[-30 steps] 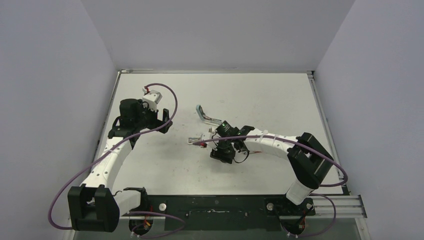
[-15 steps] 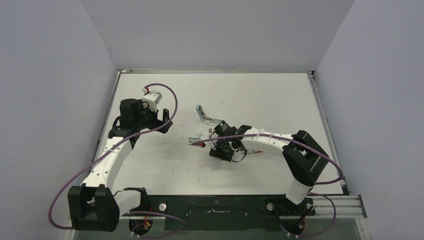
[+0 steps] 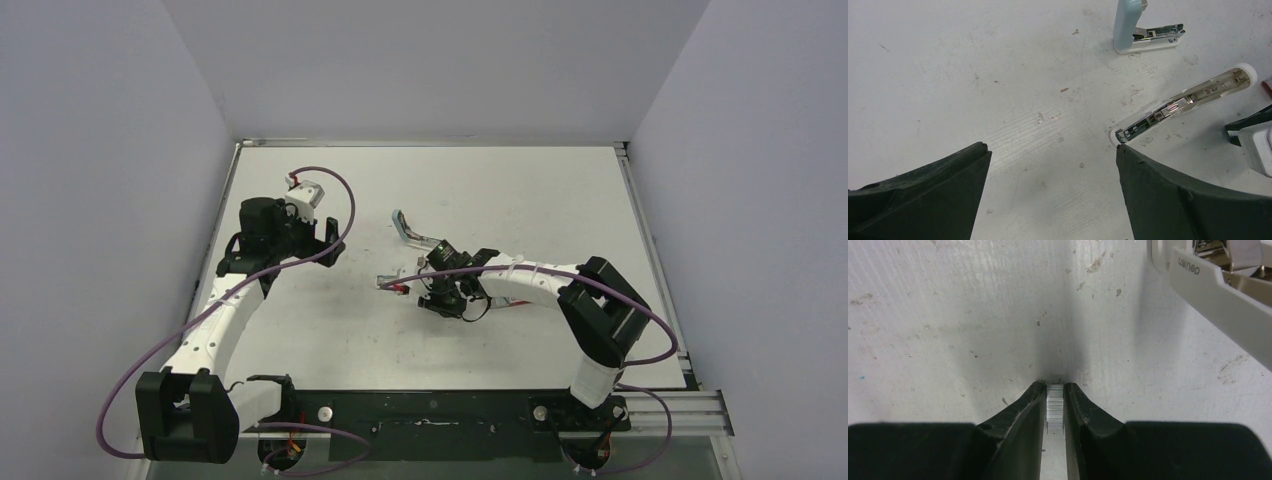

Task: Load the staples into the stapler
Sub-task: Adjust the staple at the center of the board.

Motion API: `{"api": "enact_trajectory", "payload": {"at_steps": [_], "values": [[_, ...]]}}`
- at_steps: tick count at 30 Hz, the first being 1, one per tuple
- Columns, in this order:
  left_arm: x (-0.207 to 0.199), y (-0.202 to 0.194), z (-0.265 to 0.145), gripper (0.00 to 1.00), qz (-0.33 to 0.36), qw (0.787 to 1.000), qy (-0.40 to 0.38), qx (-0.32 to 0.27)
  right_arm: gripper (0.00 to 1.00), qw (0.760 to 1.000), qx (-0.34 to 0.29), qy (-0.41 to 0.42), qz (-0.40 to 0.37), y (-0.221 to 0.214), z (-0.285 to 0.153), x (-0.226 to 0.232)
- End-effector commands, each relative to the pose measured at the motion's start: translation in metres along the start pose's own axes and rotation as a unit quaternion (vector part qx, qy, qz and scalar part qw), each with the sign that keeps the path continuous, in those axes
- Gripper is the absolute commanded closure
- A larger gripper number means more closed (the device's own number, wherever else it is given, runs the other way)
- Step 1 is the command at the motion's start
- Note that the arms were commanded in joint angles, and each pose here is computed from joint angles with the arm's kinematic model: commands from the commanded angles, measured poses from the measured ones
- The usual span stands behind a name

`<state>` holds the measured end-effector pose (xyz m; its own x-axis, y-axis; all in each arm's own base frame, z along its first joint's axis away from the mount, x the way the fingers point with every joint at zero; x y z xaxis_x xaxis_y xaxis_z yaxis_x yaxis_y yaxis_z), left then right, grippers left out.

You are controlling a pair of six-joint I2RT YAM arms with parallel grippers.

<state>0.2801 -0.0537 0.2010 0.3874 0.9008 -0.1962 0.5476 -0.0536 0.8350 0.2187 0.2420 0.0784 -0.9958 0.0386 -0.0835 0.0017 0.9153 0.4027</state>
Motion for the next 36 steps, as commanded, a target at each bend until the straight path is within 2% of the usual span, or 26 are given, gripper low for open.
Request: {"api": "enact_trajectory", "payload": {"at_steps": [1,9,21,24,29,36], "values": [[0.0,0.019,-0.003,0.03,0.015,0.999,0.001,-0.029,0.83,1.0,-0.021,-0.007,-0.006,0.013,-0.001,-0.01],[0.0,0.02,-0.003,0.03,0.016,0.999,0.001,-0.03,0.88,0.999,-0.042,-0.009,0.0,0.032,-0.005,-0.01],[-0.001,0.021,-0.004,0.04,0.017,0.999,0.001,-0.031,0.85,0.999,-0.045,0.015,-0.009,0.045,0.009,0.007],[-0.001,0.021,-0.004,0.03,0.016,0.999,0.0,-0.032,0.8,0.999,-0.043,0.018,-0.011,0.046,0.011,0.008],[-0.001,0.02,-0.003,0.03,0.016,0.999,0.0,-0.031,0.61,0.999,-0.045,0.016,-0.011,0.044,0.009,0.009],[-0.001,0.02,-0.004,0.03,0.016,0.999,0.0,-0.031,0.52,0.999,-0.04,0.011,-0.002,0.031,0.002,0.01]]}}
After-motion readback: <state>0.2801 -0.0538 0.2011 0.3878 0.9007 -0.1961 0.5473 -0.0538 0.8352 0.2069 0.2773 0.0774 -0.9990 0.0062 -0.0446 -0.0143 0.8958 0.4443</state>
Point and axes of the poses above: each gripper's point midway between its finger pads, its own z axis out along the fingers, its own x axis along the line the jaws close on, y = z × x, the point moved 7 cm from there along -z, back along the fingers, and after that the axes turned 6 degrees about -z, right-handed, at the moved point
